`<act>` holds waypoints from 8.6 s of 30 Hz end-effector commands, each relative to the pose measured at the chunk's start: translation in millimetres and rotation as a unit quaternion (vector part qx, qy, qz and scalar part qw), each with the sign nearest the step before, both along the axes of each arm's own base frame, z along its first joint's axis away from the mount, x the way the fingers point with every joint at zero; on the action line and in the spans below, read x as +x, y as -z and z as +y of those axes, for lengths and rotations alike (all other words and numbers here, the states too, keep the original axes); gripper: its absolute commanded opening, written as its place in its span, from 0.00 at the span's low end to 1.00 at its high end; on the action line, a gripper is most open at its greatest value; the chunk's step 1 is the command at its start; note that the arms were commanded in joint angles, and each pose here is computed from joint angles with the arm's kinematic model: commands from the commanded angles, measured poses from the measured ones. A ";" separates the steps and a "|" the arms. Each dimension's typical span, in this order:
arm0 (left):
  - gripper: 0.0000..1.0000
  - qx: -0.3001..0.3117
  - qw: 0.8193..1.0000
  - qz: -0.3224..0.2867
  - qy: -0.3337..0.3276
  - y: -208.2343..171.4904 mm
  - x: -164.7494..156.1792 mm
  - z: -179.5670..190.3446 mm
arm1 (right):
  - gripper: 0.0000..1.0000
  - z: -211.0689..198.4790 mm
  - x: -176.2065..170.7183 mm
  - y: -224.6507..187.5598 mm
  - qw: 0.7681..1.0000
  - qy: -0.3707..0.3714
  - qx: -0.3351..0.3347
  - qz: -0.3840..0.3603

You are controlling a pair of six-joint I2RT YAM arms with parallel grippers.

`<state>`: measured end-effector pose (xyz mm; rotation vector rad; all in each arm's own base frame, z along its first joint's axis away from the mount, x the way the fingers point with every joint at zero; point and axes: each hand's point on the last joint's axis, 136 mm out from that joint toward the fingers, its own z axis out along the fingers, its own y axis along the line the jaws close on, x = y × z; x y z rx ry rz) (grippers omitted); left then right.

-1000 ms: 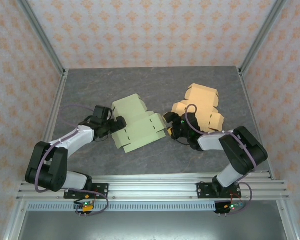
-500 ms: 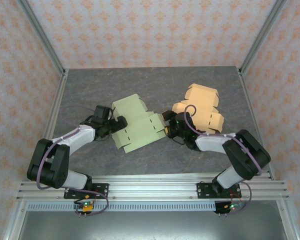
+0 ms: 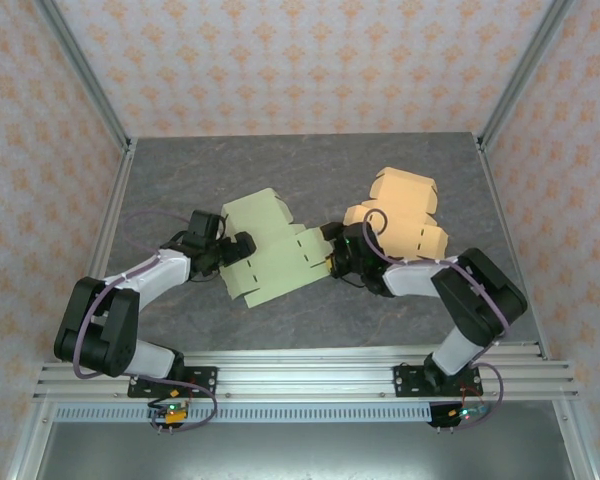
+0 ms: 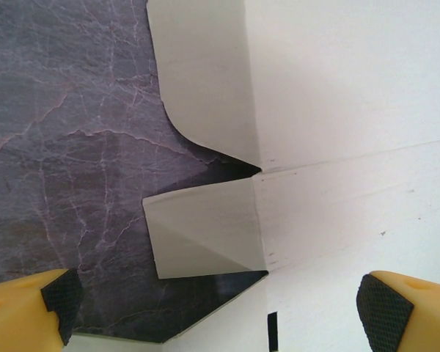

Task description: Fold the paper box

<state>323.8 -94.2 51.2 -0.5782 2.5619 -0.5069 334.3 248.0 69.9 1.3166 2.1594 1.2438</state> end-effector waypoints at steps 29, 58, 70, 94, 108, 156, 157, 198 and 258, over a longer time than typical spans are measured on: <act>1.00 -0.002 1.000 -0.005 0.008 -12.5 5.5 -4.8 | 0.12 37.2 41.7 -5.3 0.996 -0.033 0.011 -0.079; 1.00 -0.053 0.979 -0.138 -0.143 -151.2 26.1 75.3 | 0.49 123.6 -36.7 -137.9 0.504 -0.527 -0.508 -0.459; 1.00 -0.103 0.993 -0.021 -0.048 -58.2 9.7 25.7 | 0.77 39.0 -14.3 -127.2 0.760 -0.413 -0.385 -0.323; 0.89 -0.060 0.997 -0.012 0.045 -22.8 39.2 -32.9 | 0.27 -42.1 65.7 -4.5 0.808 -0.401 -0.410 -0.133; 1.00 0.081 0.983 -0.163 -0.014 -157.7 28.9 28.4 | 0.03 7.7 49.3 -59.3 0.430 -0.667 -0.468 -0.389; 1.00 0.037 0.994 -0.104 -0.004 -85.1 48.6 11.9 | 0.03 6.5 27.5 3.1 0.877 -0.378 -0.278 -0.106; 1.00 0.043 0.992 -0.114 -0.010 -94.4 50.2 15.1 | 0.03 7.2 28.6 -7.0 0.854 -0.406 -0.300 -0.127; 0.96 -0.053 0.973 -0.201 0.102 -49.2 70.8 -34.3 | 0.26 27.6 88.7 -63.4 0.203 -0.593 -0.667 -0.403; 0.00 -0.026 0.947 -0.266 0.180 -71.0 62.7 -86.4 | 0.63 41.5 99.8 -54.4 0.988 -0.001 0.001 0.153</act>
